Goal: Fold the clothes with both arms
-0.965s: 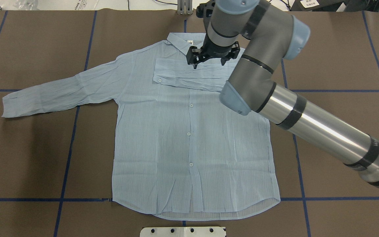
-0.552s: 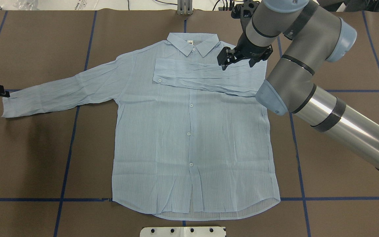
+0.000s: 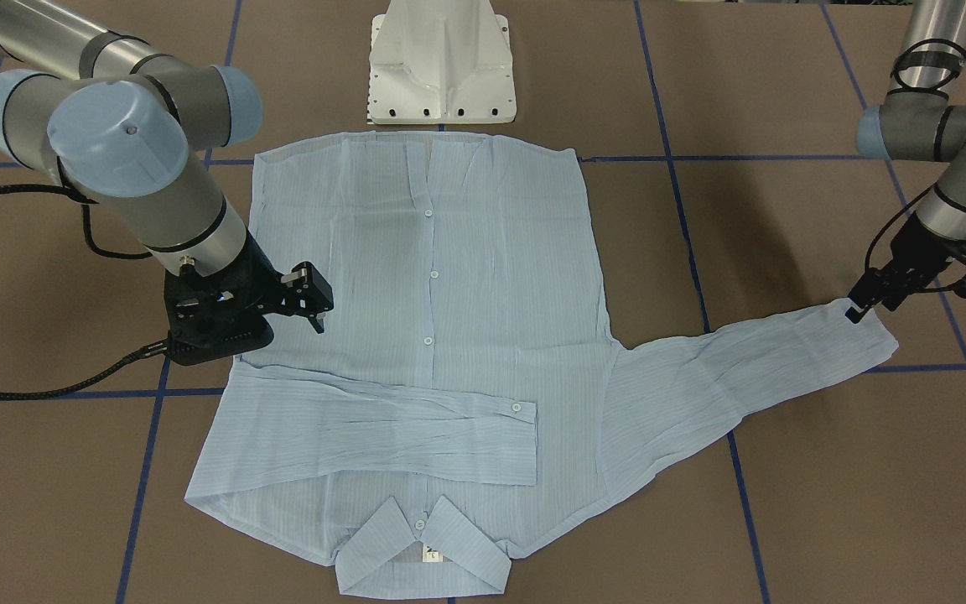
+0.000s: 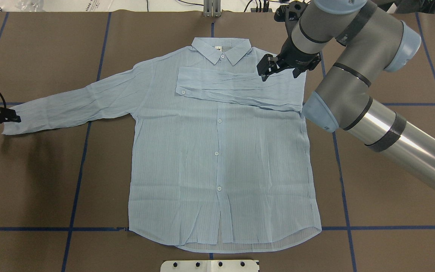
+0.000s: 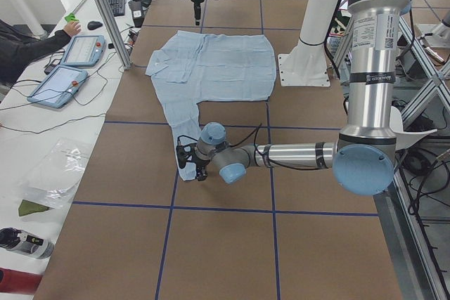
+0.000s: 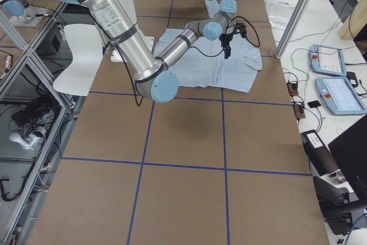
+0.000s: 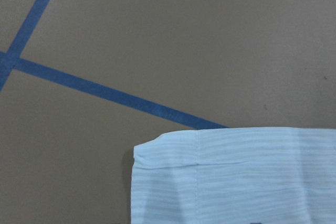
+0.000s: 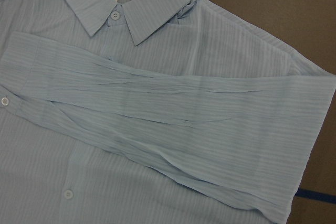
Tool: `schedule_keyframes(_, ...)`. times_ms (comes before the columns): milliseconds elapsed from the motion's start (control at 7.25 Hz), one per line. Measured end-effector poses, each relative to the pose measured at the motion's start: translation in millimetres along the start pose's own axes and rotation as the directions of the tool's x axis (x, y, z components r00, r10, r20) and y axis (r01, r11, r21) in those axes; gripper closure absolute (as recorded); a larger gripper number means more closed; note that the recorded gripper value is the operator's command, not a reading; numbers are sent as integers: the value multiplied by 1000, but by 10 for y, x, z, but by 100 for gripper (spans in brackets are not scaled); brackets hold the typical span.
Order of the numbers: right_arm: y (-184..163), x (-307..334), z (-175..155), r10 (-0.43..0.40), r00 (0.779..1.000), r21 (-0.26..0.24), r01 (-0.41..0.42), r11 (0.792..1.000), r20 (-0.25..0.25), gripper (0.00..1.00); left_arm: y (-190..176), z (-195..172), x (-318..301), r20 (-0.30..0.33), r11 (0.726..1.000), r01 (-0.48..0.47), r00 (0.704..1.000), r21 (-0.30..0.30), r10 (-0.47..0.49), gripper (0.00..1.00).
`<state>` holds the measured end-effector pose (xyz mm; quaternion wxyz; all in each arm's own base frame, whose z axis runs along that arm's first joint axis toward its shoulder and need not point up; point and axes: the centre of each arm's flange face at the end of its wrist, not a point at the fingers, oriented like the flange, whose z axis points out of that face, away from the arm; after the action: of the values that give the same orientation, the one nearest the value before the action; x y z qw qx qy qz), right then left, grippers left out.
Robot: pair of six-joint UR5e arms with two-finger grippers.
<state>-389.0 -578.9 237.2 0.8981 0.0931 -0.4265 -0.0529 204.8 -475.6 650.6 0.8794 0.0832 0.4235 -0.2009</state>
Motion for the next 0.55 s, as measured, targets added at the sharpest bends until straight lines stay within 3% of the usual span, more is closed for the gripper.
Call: schedule_keyframes(552,0,0,-3,0,1000,0,0,1000,1,0,130,-65,-124,14,1000,-6,1000,-3,6,30)
